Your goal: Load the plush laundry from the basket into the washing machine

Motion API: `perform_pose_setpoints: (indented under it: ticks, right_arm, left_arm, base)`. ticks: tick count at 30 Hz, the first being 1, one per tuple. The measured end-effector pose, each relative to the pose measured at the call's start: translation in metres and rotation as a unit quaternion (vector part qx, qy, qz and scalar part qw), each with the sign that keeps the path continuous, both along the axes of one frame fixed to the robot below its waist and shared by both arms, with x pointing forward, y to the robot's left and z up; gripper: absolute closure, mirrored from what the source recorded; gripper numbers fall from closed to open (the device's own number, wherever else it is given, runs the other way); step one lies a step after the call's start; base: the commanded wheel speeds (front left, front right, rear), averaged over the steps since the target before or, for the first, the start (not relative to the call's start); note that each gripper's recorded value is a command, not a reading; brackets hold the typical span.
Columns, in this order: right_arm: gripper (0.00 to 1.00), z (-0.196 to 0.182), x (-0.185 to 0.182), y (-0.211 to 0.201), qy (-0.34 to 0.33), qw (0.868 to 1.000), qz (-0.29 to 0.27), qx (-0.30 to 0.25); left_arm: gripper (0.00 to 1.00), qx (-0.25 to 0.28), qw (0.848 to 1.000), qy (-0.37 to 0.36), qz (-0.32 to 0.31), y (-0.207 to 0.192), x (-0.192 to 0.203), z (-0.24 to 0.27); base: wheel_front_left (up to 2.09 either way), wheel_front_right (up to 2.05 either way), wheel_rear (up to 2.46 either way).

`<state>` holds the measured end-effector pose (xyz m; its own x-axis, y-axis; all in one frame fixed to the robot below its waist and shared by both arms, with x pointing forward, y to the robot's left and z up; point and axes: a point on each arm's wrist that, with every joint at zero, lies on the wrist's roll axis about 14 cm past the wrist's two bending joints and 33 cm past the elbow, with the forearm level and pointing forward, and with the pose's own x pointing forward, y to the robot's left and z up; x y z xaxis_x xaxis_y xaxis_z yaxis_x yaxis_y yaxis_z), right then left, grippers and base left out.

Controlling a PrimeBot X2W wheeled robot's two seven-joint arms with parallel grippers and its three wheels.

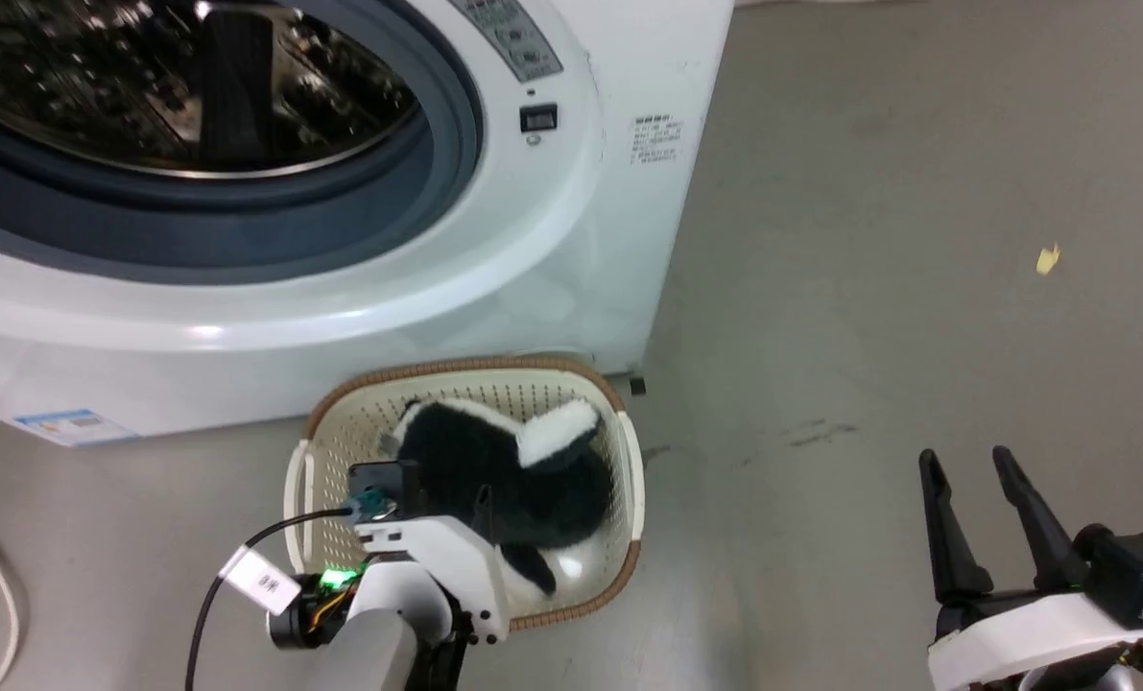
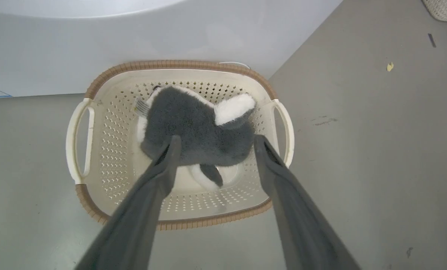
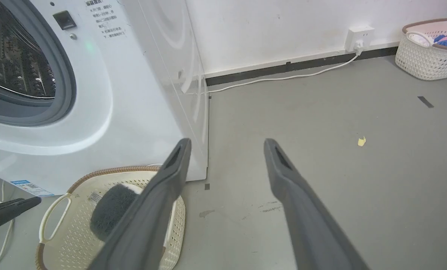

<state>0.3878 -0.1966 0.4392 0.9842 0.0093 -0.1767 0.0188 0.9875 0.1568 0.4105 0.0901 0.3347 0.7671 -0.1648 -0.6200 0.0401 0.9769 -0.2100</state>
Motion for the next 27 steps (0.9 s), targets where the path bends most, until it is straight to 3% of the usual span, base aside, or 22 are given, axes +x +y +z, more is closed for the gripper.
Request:
perform_pose_setpoints:
  ticks: [11, 27]
  right_arm:
    - [0.00, -0.030, 0.011, -0.004, 0.033, 0.999, -0.012, 0.020]
    - [0.00, -0.078, 0.022, -0.013, 0.079, 0.996, -0.027, 0.037]
  left_arm:
    - [0.00, 0.018, 0.999, 0.042, -0.010, -0.001, 0.014, -0.042]
    - [0.00, 0.034, 0.993, 0.113, 0.026, 0.019, 0.027, -0.112]
  base:
    - [0.00, 0.00, 0.00]
    - [0.00, 0.00, 0.00]
